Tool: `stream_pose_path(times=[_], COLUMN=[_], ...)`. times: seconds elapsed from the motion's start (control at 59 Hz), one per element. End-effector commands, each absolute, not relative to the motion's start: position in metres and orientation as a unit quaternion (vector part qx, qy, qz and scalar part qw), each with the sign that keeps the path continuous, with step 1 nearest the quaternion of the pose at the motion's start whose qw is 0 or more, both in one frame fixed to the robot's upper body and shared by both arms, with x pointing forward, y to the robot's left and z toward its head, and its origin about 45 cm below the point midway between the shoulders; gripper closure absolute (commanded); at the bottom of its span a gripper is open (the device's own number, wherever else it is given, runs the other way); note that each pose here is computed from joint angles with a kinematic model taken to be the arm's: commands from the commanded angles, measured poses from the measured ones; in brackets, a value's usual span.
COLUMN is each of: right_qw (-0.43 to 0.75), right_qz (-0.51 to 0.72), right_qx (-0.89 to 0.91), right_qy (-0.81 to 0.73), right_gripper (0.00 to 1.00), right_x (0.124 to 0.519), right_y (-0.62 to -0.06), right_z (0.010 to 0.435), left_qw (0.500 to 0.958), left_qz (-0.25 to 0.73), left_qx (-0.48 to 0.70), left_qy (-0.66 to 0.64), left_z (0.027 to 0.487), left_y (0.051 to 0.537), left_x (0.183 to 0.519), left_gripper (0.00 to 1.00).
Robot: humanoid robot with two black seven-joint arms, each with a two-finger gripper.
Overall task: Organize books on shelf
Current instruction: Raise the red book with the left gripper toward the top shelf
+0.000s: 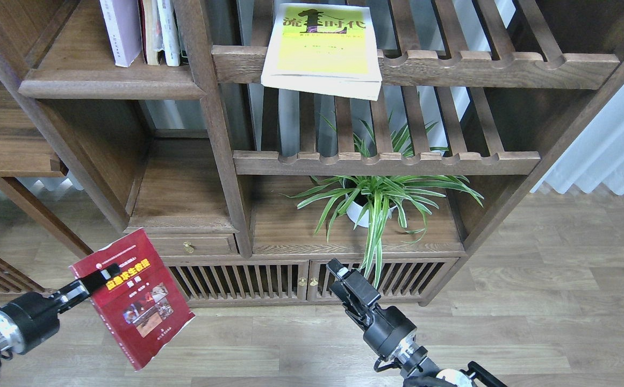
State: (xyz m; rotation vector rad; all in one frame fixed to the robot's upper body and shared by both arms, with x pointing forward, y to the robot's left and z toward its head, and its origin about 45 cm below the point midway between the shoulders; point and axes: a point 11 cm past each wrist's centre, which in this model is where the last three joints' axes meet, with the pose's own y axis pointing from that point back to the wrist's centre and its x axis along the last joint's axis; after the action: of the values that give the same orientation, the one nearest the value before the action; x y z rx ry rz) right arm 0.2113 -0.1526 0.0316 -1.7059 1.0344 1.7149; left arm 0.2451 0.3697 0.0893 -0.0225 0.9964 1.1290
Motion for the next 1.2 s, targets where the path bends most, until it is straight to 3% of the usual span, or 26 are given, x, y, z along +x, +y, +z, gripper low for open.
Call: stream_pose_path(times=[0.0,0.237,0.458,0.898,1.186], right_qw=[0.255,0.255,0.255,0.255,0.254], right_qz=[0.630,0.630,0.630,0.628,0.628], right_qx=[-0.626,-0.626,-0.626,-0.629,-0.628], right_qy=[0.382,0.383,0.383,0.381,0.383], right_gripper=[0.01,0.01,0.01,0.01,0.01], right_x=[0.212,0.212,0.212,0.216,0.216], right_y=[-0.154,-0.155,-0.154,-0.154,-0.155], right_z=[0.032,0.031,0.032,0.033,0.032], left_qw=[0.758,0.771,0.770,0.758,0.770], left_qz=[0.505,0.514,0.547,0.548,0.540], left_qx=[-0.048,-0.101,-0.134,-0.178,-0.231], left_qy=[0.409,0.362,0.300,0.305,0.251], left_z=[0.110,0.150,0.184,0.193,0.250], left_y=[0.355,0.363,0.392,0.391,0.406], left_x=[0.256,0.252,0.272,0.282,0.314], left_gripper=[0.98,0.98,0.99,1.00,1.00])
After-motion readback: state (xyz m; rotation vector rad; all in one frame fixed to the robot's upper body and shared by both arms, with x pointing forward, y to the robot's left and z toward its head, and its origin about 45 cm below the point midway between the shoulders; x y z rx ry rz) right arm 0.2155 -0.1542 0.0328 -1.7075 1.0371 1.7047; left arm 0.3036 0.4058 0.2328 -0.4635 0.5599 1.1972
